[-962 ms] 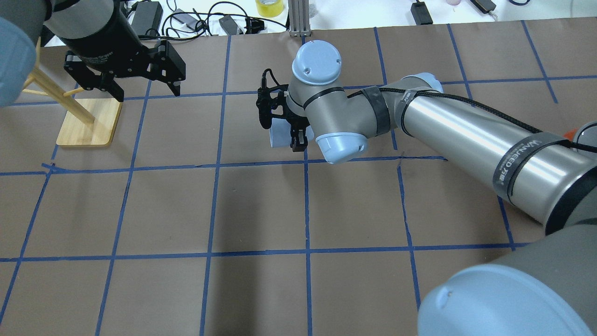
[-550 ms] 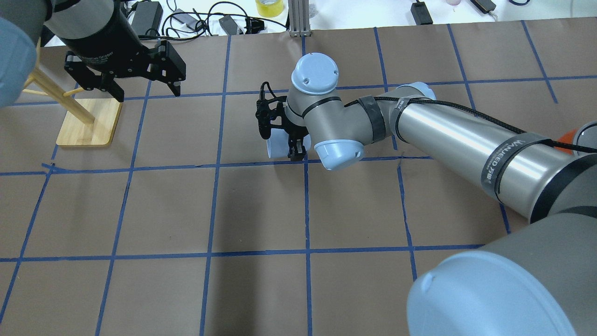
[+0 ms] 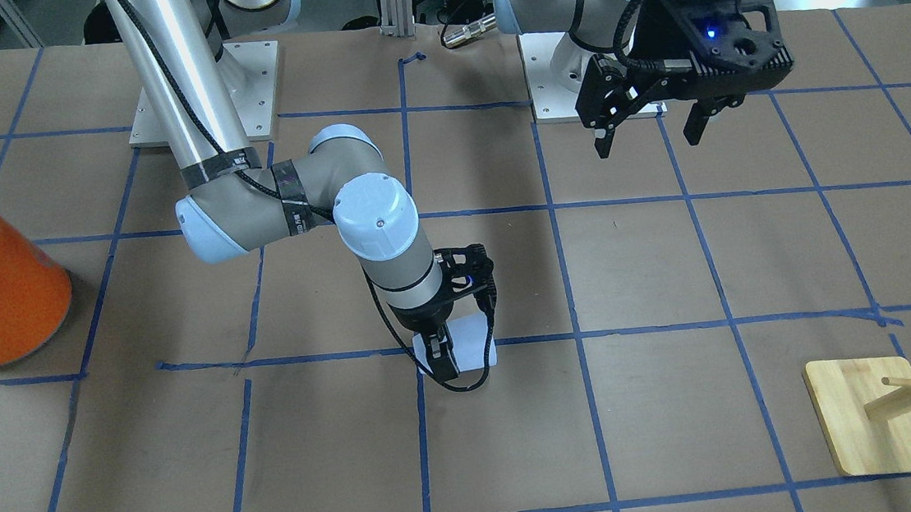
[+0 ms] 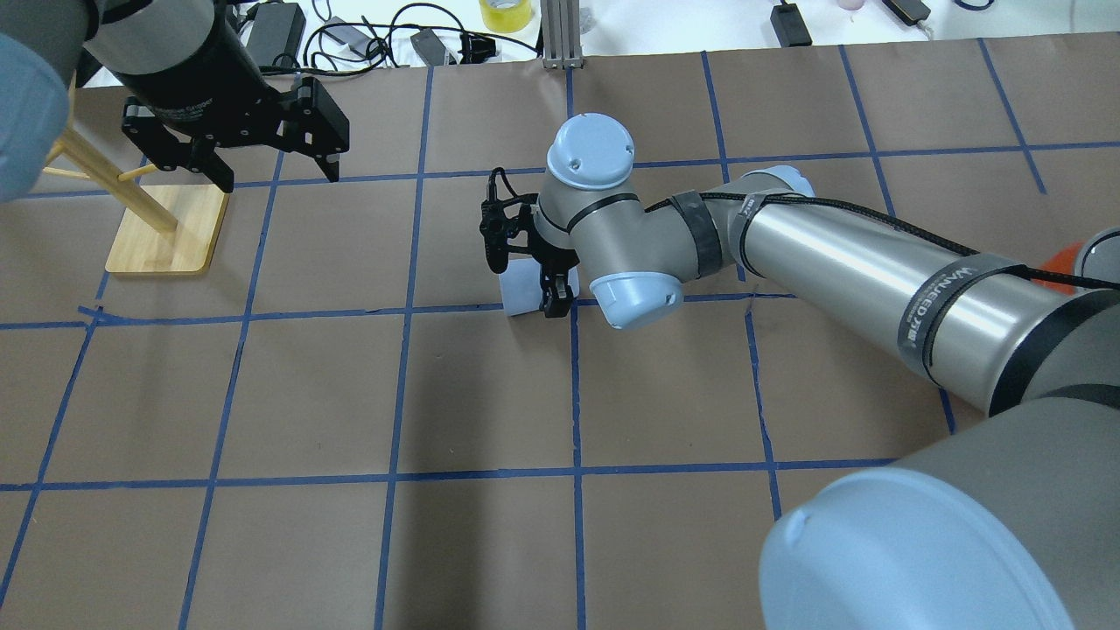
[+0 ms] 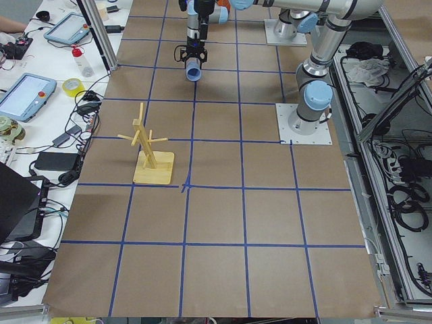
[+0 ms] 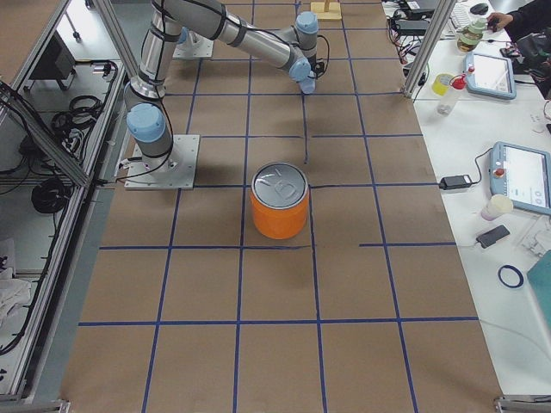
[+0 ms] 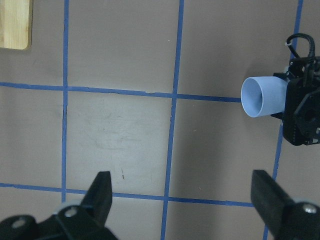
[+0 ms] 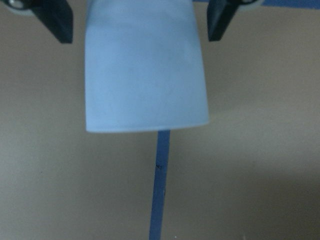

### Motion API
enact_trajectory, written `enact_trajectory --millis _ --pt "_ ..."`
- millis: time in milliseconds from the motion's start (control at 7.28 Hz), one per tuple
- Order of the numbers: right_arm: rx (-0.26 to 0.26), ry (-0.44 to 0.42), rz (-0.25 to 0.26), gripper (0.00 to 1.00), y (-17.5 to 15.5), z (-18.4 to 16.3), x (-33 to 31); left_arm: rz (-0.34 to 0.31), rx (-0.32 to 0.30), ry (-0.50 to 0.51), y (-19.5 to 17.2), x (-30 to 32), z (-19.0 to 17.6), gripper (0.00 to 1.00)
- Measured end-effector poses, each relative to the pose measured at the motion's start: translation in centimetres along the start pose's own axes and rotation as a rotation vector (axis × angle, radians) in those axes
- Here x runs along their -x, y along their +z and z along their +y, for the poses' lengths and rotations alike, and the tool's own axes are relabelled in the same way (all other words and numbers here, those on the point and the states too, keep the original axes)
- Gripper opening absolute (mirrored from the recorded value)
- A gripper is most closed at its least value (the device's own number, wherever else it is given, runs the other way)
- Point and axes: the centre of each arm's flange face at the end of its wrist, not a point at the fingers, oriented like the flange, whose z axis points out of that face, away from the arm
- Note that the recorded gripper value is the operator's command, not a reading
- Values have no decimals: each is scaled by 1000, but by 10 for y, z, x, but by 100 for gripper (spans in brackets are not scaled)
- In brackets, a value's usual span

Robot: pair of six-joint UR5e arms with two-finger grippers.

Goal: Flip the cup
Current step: 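Set the cup down on its side and open the right gripper, then move the left gripper toward the lying cup's open end while the right gripper withdraws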

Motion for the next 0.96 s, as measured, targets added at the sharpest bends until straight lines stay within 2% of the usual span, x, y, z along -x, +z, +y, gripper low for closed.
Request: enact_trajectory --millis 137,412,687,962 --pt "4 1 16 100 -10 -1 -3 1 1 -1 0 0 0 100" --pt "8 5 38 100 -51 -6 -2 4 3 0 1 0 0 100" --pt "25 36 12 100 -120 -5 13 17 7 4 2 4 -2 100" --pt "45 152 -8 100 -197 14 35 104 28 -14 7 6 -5 100"
